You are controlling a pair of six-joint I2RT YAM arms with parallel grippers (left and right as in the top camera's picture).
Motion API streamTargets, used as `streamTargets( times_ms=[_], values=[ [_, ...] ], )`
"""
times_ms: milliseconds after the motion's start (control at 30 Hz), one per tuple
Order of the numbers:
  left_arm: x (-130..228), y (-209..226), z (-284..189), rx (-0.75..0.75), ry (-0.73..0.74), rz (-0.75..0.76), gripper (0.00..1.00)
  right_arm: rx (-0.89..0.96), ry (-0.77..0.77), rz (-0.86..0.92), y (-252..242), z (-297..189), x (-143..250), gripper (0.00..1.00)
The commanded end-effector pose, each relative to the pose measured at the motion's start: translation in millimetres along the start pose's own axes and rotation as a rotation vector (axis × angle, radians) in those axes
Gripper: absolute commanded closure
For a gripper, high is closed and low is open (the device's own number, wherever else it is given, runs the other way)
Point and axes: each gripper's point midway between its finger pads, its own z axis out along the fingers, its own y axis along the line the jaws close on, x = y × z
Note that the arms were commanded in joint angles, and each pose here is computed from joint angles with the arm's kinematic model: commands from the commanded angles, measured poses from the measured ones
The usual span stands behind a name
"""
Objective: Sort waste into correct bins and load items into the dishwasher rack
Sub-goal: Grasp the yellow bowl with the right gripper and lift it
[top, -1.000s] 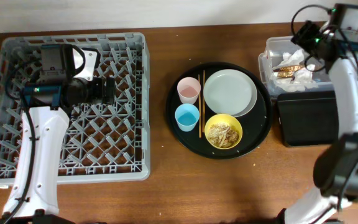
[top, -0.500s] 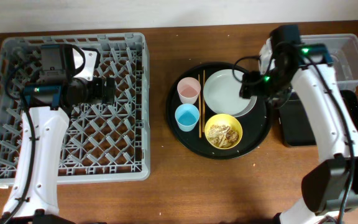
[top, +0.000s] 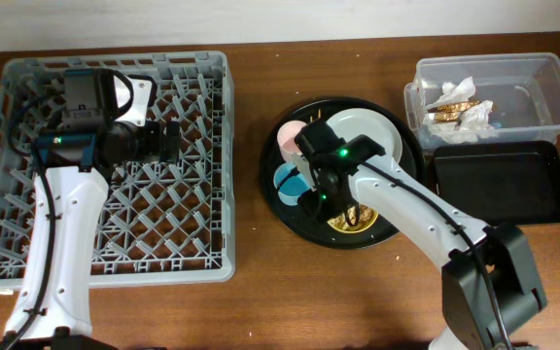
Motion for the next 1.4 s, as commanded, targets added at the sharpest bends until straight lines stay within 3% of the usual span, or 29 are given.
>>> streamTargets(
  times_ms=[0,433,667,800,933,1067,1167,1367],
  values=[
    [-5,0,-2,0.006,-0.013,-0.004,0.01,0.074,0.017,-0.021,-12,11,8,0.4],
    [-5,0,-2,0.007,-0.011,-0.004,0.01,0.071,0.023,0.001,-12,43,25,0.62],
    [-5,0,-2,0.007,-0.011,-0.004,0.01,0.075,0.025,0.045,-13,48,30,0.96],
    [-5,0,-2,0.007,-0.011,-0.004,0.01,0.079,0.02,0.045,-13,27,20,0.96],
    [-5,0,-2,0.007,-0.011,-0.004,0.01,0.086,-0.075,0.119,-21,-36,-7,0.96],
    [-5,0,-2,0.007,-0.011,-0.004,0.01,-0.011,-0.197,0.279,-51,-97,-7,0.96],
    [-5,0,-2,0.007,-0.011,-0.004,0.01,-0.106,-0.331,0.462,-98,-138,10,0.96],
    [-5,0,-2,0.006,-0.011,-0.004,0.01,-0.374,-0.68,0.596,-191,-182,43,0.96]
  ],
)
